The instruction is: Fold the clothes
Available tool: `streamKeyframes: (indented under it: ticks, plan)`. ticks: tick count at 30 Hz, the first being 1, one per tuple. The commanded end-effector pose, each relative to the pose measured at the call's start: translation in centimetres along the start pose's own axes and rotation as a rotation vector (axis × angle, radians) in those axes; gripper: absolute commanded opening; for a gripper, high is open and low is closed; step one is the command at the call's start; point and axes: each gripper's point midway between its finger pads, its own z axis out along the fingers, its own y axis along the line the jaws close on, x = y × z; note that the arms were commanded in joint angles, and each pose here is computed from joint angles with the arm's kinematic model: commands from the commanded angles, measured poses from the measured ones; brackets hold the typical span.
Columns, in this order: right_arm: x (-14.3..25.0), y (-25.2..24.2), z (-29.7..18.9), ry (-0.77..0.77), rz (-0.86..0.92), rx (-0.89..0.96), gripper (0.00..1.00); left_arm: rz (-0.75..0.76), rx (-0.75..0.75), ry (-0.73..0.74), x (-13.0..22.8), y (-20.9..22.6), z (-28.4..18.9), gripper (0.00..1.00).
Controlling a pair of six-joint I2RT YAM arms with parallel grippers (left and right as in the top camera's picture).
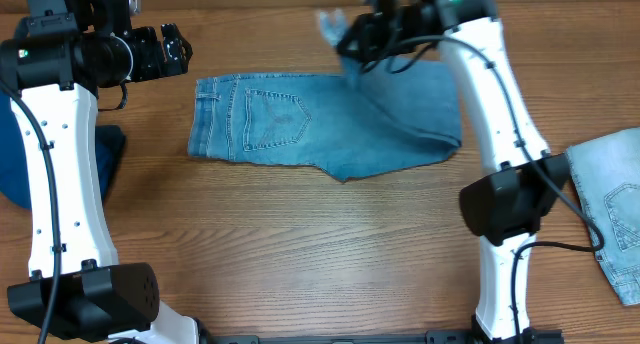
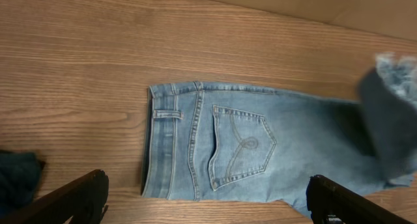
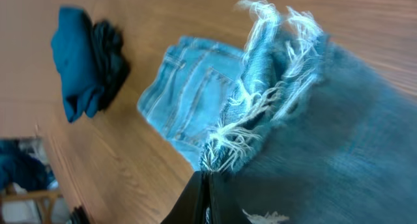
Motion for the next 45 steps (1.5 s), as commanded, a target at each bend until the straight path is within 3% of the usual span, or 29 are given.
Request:
streamKeyframes:
  ticks: [1, 12, 24, 25, 26, 27, 31, 33, 35, 36, 37, 38, 41, 45]
  plan:
    - [-1.3, 4.6, 1.3, -0.055, -0.08, 0.079, 0.04, 0.028, 0.002, -0.009, -0.3, -0.3, -0.1, 1.0]
    - [1.0, 10.4, 14.4, -0.014, -0.139, 0.005, 0.04, 0.028, 0.002, -0.009, -0.3, -0.3, -0.1, 1.0]
    - [2.2, 12.6, 21.1, -0.044, -0.169, -0.063, 0.04, 0.028, 0.002, -0.009, -0.3, -0.3, -0.1, 1.0]
    - [2.4, 12.6, 21.5, -0.04, -0.17, -0.064, 0.16, 0.028, 0.002, -0.009, -0.3, -0.3, -0.1, 1.0]
    - [2.6, 12.7, 21.9, -0.034, -0.172, -0.076, 0.45, 0.028, 0.002, -0.009, -0.3, -0.3, -0.1, 1.0]
    - [2.7, 13.2, 21.8, -0.029, -0.177, -0.106, 0.54, 0.028, 0.002, -0.009, -0.3, -0.3, -0.1, 1.0]
    - [1.9, 15.3, 20.7, -0.048, -0.201, -0.201, 0.56, 0.028, 0.002, -0.009, -0.3, -0.3, -0.1, 1.0]
    - [1.2, 12.0, 19.5, -0.052, -0.153, -0.088, 0.56, 0.028, 0.002, -0.009, -0.3, -0.3, -0.1, 1.0]
    - [1.1, 5.8, 18.1, -0.03, -0.067, 0.115, 0.49, 0.028, 0.002, -0.009, -0.3, -0.3, -0.1, 1.0]
    - [1.4, 2.4, 17.0, -0.007, -0.015, 0.2, 0.4, 0.028, 0.002, -0.009, -0.3, -0.3, -0.1, 1.0]
    - [2.7, -2.6, 15.2, 0.059, 0.081, 0.285, 0.23, 0.028, 0.002, -0.009, -0.3, -0.3, -0.1, 1.0]
    - [3.4, -4.4, 14.8, 0.086, 0.118, 0.307, 0.2, 0.028, 0.002, -0.009, -0.3, -0.3, -0.1, 1.0]
    - [7.8, -10.5, 13.6, 0.227, 0.275, 0.369, 0.13, 0.028, 0.002, -0.009, -0.3, -0.3, -0.1, 1.0]
    - [10.3, -13.3, 11.8, 0.306, 0.354, 0.402, 0.12, 0.028, 0.002, -0.009, -0.3, -0.3, -0.1, 1.0]
